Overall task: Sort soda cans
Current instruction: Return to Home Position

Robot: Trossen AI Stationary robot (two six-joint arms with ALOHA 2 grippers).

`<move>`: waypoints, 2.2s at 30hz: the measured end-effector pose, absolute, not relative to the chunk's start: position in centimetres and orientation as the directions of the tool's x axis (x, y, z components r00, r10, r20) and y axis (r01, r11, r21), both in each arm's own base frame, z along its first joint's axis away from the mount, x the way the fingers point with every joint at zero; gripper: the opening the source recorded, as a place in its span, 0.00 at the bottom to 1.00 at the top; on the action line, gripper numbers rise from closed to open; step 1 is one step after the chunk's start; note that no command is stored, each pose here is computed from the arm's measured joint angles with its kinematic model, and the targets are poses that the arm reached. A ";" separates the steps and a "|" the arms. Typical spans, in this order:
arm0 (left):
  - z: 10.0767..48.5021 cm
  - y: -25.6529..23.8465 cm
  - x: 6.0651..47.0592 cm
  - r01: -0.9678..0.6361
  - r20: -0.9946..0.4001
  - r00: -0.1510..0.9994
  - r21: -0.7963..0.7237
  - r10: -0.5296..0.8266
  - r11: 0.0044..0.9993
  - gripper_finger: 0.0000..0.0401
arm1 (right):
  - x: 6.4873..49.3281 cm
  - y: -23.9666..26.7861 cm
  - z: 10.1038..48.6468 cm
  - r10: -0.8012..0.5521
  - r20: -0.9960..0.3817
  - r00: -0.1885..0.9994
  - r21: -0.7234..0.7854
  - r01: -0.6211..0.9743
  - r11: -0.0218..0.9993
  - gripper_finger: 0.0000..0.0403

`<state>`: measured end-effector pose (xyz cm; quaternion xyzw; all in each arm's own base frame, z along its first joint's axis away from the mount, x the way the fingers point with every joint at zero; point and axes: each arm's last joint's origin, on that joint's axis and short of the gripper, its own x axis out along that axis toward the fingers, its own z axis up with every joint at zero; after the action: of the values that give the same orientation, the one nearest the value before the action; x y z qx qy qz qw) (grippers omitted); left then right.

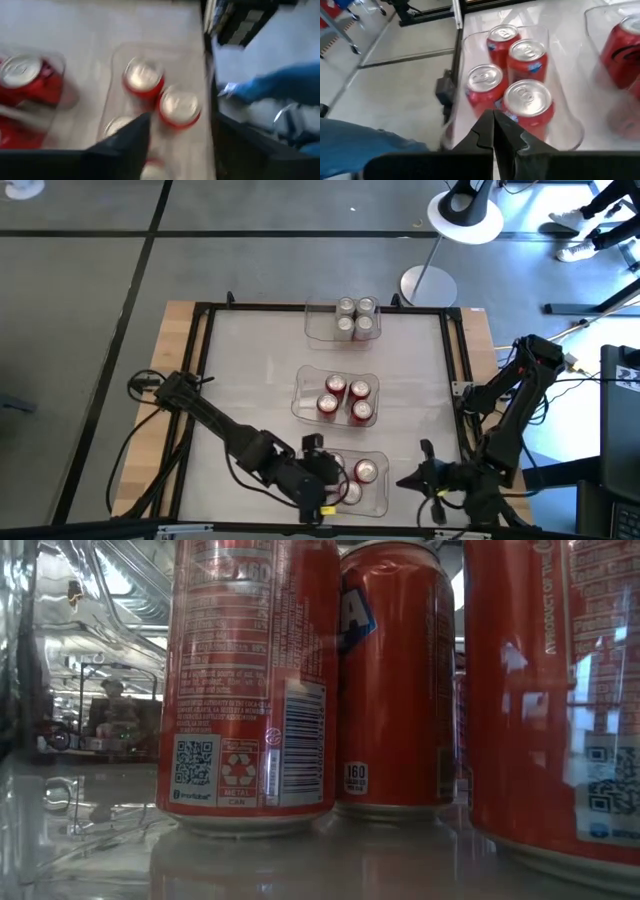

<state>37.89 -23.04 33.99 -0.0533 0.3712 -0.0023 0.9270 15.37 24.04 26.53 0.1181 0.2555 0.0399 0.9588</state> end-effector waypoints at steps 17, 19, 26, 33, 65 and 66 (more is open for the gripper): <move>34.6 -14.6 36.3 -0.026 -0.812 0.553 0.209 0.188 0.978 0.02 | 19.5 12.3 30.5 0.292 -0.480 0.827 0.144 -0.254 0.956 0.00; 34.8 -12.9 35.6 -0.043 -0.802 0.563 0.214 0.201 0.976 0.01 | 19.2 10.3 30.3 0.349 -0.444 0.825 0.177 -0.301 0.937 0.00; 34.7 -6.9 31.3 -0.067 -0.690 0.717 0.070 0.097 0.995 0.00 | 16.4 4.3 27.7 0.490 -0.284 0.824 0.260 -0.425 0.867 0.00; 33.2 -3.6 25.2 -0.142 -0.504 0.857 -0.034 0.105 0.989 0.00 | 12.7 1.2 26.1 0.328 -0.100 0.939 0.246 -0.296 0.923 0.00; 21.4 -0.3 9.9 -0.046 0.049 0.998 -0.075 0.050 0.996 0.01 | 8.0 0.4 24.3 0.135 0.047 0.990 0.153 -0.141 0.978 0.00; 21.0 -0.2 9.7 -0.052 0.059 0.997 -0.077 0.056 0.996 0.01 | 8.0 0.4 23.6 0.118 0.040 0.992 0.166 -0.123 0.978 0.00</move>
<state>9.69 -0.21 21.00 -0.0375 -0.0305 0.0270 0.9985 8.01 0.37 23.58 0.0842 -0.0147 0.0607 0.9945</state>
